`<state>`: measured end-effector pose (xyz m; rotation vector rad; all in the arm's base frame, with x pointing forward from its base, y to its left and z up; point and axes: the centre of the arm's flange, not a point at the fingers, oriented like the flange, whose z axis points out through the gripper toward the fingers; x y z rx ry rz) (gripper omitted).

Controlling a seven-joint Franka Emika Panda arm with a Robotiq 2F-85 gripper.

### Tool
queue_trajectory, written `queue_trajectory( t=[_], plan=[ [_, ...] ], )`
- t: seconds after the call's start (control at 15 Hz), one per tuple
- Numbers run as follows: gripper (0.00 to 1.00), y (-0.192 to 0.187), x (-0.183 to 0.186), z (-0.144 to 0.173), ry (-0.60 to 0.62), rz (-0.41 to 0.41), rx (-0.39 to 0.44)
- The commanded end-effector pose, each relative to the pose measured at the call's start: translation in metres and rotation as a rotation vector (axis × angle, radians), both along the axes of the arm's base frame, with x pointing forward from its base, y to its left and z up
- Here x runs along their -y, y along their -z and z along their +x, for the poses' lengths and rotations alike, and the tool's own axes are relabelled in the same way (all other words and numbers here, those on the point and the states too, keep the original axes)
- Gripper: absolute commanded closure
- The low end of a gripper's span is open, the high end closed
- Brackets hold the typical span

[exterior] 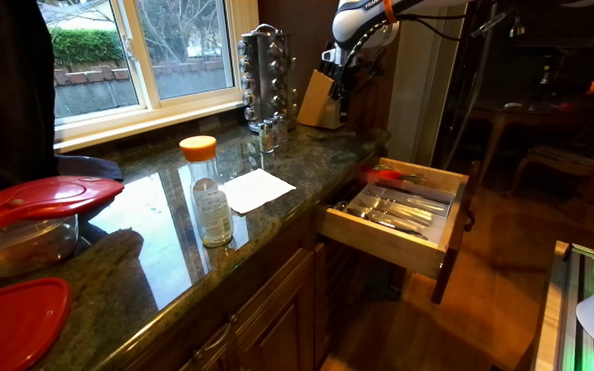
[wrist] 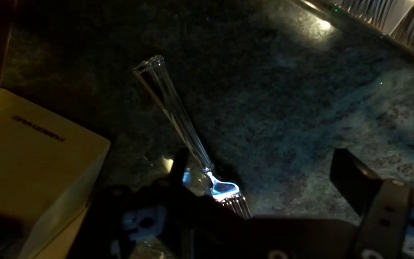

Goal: Put the forks into the utensil organizer

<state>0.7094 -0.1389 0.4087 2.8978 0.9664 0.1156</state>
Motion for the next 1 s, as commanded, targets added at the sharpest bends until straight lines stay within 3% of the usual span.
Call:
queue_trajectory(
  t=[0.0, 0.6, 0.93],
  plan=[
    [0.0, 0.012, 0.009, 0.015, 0.042, 0.038, 0.027],
    [0.0, 0.042, 0.018, 0.031, 0.069, 0.145, 0.065],
    [0.0, 0.055, 0.024, 0.036, 0.063, 0.141, 0.081]
  ],
)
